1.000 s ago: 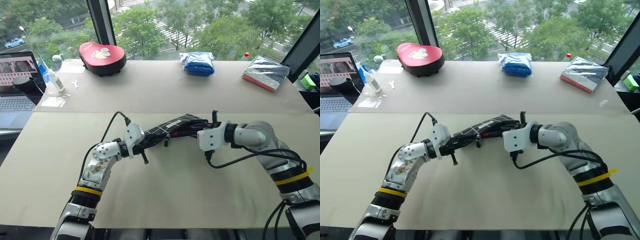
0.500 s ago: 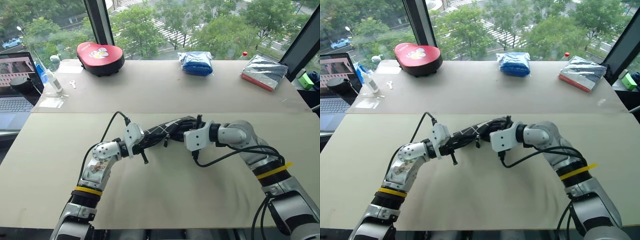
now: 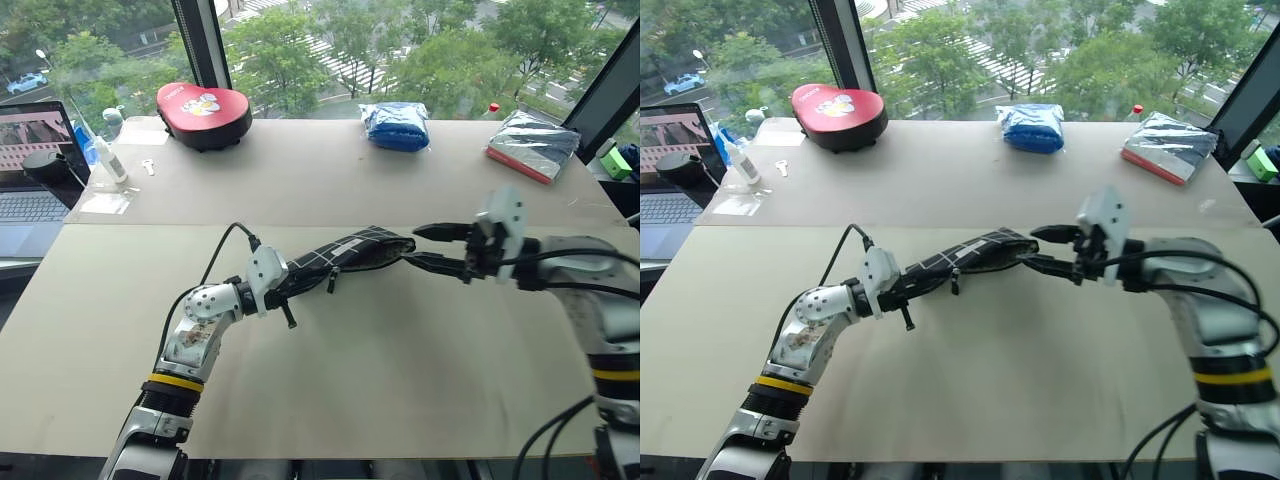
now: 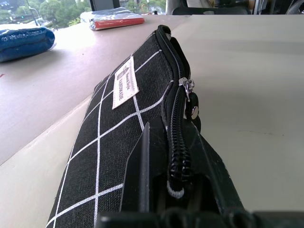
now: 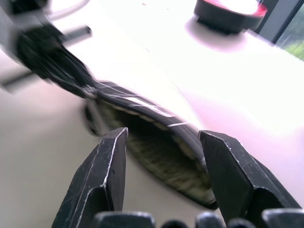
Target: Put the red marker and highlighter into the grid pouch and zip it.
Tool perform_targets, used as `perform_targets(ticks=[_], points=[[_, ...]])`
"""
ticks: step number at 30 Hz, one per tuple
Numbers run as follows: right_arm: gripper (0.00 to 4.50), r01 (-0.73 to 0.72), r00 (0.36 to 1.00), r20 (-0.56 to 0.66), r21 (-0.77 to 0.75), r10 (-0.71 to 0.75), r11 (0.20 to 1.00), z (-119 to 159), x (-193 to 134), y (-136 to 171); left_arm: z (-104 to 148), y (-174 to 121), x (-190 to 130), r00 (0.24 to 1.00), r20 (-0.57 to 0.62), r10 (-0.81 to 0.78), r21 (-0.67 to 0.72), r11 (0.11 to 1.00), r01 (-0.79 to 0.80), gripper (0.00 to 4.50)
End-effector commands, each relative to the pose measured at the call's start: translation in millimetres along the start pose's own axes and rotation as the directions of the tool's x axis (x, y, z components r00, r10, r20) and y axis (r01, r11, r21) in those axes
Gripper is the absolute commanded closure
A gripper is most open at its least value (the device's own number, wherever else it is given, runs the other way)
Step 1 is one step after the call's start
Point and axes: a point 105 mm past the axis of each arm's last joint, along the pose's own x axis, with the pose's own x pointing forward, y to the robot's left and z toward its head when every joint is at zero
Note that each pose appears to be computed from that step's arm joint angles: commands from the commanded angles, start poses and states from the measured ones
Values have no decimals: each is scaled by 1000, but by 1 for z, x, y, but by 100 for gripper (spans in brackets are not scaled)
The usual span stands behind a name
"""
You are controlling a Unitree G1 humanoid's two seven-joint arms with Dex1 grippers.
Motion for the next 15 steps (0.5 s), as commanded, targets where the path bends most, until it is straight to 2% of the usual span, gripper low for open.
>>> perform_targets(ticks=[1, 3, 7, 15], points=[[181, -75, 996, -40, 128, 81, 989, -19, 3, 30, 11, 2, 1, 999, 38, -6, 24, 1000, 5, 450], [181, -22, 989, -143, 101, 36, 995, -54, 22, 36, 11, 2, 3, 999, 40, -12, 25, 1000, 11, 450], [181, 150, 972, -193, 71, -133, 986, -76, 52, 17, 12, 2, 5, 999, 43, -21, 27, 999, 20, 450], [181, 180, 979, -107, 60, -173, 982, -57, 97, 8, 13, 2, 5, 999, 43, -26, 31, 999, 25, 450]])
